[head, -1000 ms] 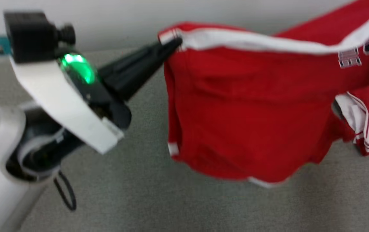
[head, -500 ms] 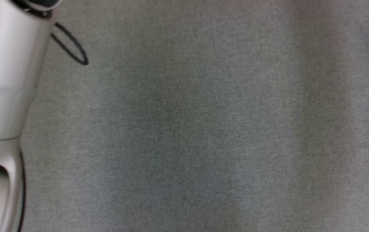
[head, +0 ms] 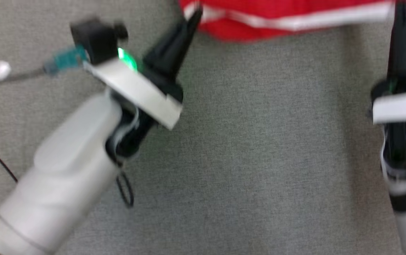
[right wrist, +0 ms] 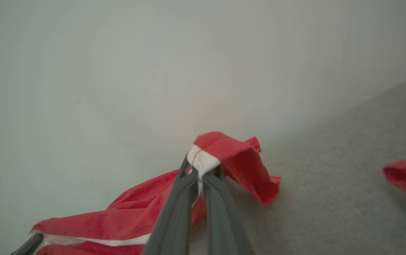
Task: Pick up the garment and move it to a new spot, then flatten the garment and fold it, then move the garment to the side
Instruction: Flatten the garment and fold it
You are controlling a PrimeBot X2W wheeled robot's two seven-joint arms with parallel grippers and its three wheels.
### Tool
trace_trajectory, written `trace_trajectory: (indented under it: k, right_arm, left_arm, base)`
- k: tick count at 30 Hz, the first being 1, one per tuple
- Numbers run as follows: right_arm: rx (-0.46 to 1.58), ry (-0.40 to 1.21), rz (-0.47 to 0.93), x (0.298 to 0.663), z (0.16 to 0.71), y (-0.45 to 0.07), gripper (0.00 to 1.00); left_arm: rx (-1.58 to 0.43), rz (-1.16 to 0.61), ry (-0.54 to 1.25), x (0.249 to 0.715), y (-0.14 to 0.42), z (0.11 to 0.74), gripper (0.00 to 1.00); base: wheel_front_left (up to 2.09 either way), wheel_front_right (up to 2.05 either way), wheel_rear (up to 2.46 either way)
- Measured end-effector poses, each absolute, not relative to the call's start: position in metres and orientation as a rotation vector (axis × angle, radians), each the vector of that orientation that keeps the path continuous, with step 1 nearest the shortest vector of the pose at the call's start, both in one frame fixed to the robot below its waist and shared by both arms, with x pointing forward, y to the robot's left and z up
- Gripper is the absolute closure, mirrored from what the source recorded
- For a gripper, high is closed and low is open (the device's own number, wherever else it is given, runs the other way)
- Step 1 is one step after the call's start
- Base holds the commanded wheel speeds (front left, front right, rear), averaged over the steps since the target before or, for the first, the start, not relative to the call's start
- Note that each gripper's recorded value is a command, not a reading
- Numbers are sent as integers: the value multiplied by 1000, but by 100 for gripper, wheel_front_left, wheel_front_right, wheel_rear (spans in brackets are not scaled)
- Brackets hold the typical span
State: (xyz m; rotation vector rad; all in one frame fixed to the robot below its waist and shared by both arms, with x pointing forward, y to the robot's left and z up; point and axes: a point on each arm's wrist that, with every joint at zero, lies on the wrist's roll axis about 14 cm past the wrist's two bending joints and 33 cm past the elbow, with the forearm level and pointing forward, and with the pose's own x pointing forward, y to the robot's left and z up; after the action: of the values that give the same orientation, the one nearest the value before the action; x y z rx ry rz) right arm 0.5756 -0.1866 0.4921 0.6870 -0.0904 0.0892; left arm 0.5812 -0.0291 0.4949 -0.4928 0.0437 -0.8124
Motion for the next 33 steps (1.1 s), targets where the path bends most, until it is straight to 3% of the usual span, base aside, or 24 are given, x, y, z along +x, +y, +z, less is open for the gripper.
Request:
trace_trajectory:
  k: [24, 28, 33]
  right_arm:
    - [529, 323, 3, 280, 435, -224, 100]
    - [558, 331, 1, 251, 442, -226, 100]
    - [572, 235, -3, 258, 472, -240, 100]
  left_arm:
    - [-564, -639, 389, 314, 26, 446, 100]
    - [-578, -639, 410, 279, 27, 451, 100]
    - [-621, -634, 363, 276, 25, 473, 100]
  base:
    - [0, 0, 0]
    - [0, 0, 0]
    - [0, 0, 0]
